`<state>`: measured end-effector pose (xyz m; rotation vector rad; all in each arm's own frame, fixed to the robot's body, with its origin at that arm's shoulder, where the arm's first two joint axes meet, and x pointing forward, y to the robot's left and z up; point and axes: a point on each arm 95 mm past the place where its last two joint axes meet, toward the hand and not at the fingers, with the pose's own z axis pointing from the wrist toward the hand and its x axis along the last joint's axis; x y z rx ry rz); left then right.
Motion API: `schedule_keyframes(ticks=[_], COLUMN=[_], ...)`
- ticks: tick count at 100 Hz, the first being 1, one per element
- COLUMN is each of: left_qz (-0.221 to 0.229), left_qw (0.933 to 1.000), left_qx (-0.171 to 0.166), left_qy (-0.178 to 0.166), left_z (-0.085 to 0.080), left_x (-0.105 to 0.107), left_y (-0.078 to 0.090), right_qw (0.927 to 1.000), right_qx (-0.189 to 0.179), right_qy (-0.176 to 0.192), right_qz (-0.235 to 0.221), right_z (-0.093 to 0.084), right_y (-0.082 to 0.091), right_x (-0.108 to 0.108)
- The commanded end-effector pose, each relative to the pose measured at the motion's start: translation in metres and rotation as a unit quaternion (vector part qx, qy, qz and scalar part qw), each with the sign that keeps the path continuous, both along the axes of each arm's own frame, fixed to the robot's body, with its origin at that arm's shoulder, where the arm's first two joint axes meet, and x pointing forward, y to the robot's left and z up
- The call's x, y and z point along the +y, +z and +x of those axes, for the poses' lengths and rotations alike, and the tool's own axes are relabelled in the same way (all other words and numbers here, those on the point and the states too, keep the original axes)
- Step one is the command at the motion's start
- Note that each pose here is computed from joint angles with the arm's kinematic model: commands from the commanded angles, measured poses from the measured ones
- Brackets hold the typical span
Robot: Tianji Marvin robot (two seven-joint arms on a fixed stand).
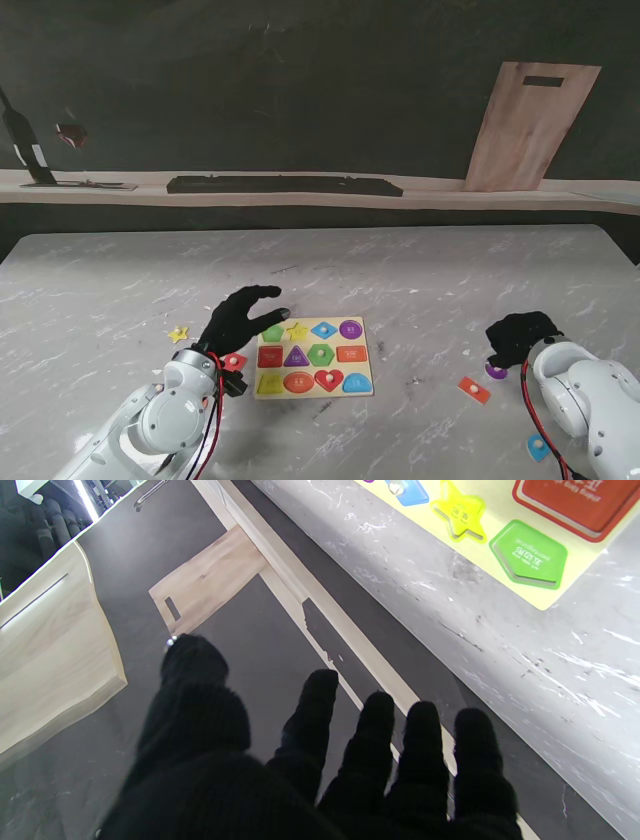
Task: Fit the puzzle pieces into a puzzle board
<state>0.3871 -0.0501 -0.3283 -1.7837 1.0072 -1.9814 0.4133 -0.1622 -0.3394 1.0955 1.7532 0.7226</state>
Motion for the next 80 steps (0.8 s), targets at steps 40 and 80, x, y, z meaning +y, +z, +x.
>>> schedule_keyframes(ticks=[40, 80], left_qz=[-0.003, -0.003], left_qw=[1.0000, 1.0000], left_qx=[0.003, 0.004], left_qy=[0.000, -0.001], left_z=[-0.001, -0.001], left_x=[-0.002, -0.003], left_y=[0.000, 0.000], right_qw=[0.9996, 0.9994], right_qx=[0.022, 0.022], right_qy=[-0.019, -0.026], right_qz=[0.006, 0.009], right_z=[-0.002, -0.004], right_y=[-0.014, -0.016], right_x=[-0.004, -0.003])
